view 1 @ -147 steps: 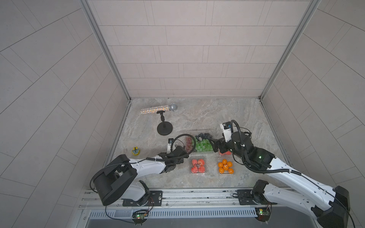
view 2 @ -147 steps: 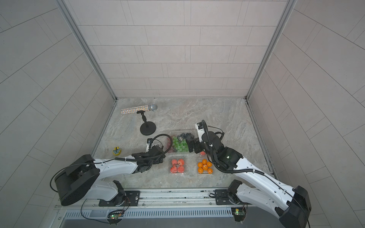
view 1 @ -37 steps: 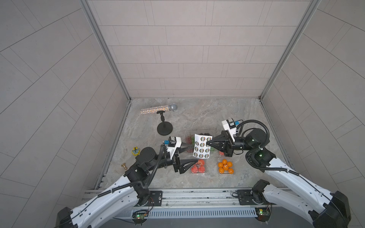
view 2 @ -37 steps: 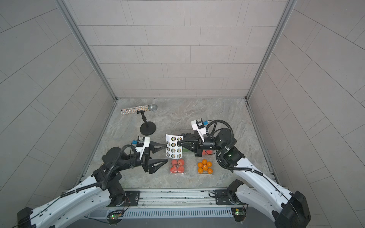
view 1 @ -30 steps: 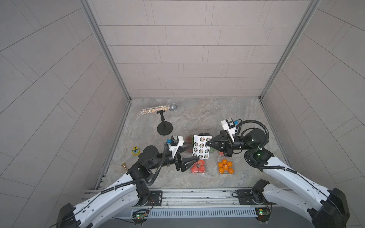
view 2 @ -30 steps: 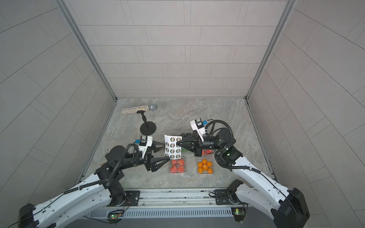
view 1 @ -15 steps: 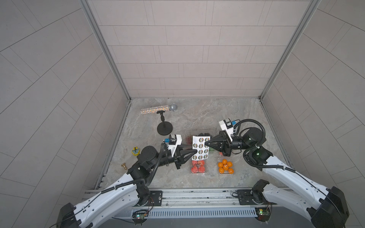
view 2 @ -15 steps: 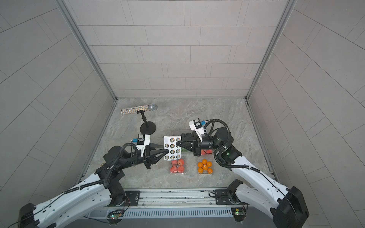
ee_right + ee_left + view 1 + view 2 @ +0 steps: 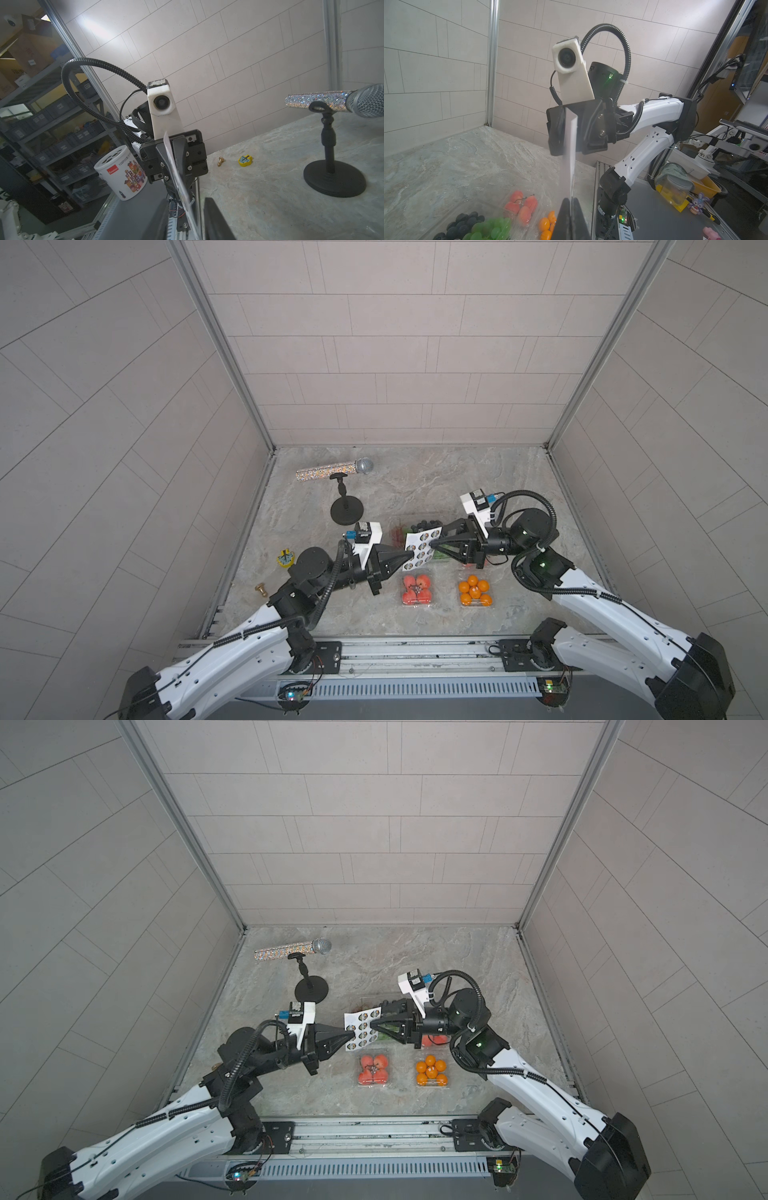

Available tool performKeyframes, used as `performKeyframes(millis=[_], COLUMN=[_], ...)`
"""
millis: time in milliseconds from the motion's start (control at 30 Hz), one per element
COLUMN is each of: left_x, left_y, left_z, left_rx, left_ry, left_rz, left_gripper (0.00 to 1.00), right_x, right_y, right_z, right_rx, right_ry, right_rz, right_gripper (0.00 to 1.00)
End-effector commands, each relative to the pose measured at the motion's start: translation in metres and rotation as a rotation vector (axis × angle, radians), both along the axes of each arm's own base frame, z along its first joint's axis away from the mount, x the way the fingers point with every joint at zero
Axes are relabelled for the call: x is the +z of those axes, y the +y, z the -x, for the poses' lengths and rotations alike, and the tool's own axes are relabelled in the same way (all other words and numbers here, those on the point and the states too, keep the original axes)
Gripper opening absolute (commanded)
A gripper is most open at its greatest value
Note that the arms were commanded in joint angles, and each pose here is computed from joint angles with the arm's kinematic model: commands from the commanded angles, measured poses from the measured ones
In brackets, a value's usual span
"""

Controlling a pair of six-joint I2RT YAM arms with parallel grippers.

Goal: Label fruit boxes
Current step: Adjust the label sticker.

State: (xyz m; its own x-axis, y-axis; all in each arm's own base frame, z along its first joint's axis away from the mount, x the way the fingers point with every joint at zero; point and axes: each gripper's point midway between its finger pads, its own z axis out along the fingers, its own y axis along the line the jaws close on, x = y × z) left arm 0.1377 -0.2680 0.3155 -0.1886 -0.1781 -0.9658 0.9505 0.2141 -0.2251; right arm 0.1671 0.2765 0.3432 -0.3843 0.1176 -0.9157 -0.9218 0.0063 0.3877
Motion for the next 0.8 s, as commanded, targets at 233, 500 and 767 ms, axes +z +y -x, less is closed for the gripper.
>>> performKeyframes(millis=[233, 500, 767], left_x=[0.012, 0.009, 0.009], left_y=[-0.001, -0.003, -0.001], left_z=[0.006, 0.003, 0.005], left_rx=[-0.043, -0.039, -0.041], left_ry=[-0.02, -0.011, -0.014], left_rz=[0.064, 0.054, 0.054], left_gripper=[0.0, 0.0, 0.0], right_x=[0.009, 0.007, 0.004], right_y=[0.01, 0.018, 0.018], right_z=[0.015, 0.02, 0.019], right_rx=[0.065, 0.094, 0.085], right_ry=[-0.006, -0.007, -0.017], right_rz=[-0.085, -0.084, -0.067], right_gripper=[0.33, 0.16, 0.01])
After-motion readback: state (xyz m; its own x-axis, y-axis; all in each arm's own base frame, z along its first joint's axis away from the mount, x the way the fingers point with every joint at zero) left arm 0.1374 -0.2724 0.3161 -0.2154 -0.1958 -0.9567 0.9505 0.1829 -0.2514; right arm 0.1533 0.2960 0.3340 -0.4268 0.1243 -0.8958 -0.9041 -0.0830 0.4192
